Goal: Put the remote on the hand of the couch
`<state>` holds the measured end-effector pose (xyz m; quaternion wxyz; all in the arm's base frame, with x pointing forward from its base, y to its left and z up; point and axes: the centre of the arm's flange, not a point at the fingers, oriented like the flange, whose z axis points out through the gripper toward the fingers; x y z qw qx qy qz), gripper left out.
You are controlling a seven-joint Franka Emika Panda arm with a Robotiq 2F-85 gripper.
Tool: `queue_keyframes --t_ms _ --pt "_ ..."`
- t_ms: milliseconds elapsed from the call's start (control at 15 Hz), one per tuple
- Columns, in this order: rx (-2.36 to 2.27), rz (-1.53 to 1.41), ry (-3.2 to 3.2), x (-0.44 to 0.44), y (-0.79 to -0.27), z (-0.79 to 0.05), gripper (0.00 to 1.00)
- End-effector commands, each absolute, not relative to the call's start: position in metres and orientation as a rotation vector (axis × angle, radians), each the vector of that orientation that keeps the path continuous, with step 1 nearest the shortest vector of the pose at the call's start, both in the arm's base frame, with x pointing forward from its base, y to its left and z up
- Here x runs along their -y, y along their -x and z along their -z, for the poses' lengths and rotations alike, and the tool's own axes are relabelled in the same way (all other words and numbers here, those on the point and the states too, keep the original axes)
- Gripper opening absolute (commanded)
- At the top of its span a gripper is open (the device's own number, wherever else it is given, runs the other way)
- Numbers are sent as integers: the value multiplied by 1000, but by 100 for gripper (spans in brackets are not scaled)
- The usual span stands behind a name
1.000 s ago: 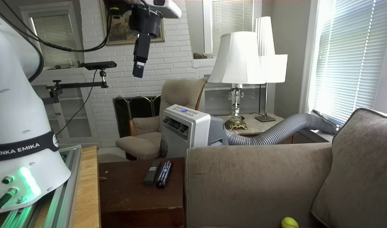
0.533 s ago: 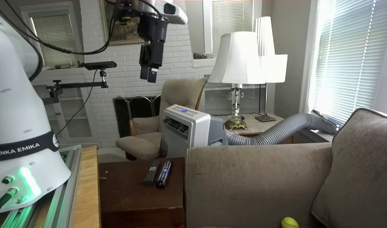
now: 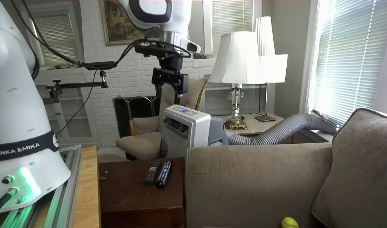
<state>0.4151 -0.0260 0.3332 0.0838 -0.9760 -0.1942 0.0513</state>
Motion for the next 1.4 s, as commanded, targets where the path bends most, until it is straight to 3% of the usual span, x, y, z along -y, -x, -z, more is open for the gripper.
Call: queue_keyframes --t_ms 0,400,667,1333 --pt "811 -96 2765 10 -418 -288 100" --pt "1045 -45 2581 -15 -374 -225 100" --pt "869 136 2572 -29 -348 -202 100" --pt "881 148 2627 -24 -365 -201 100"
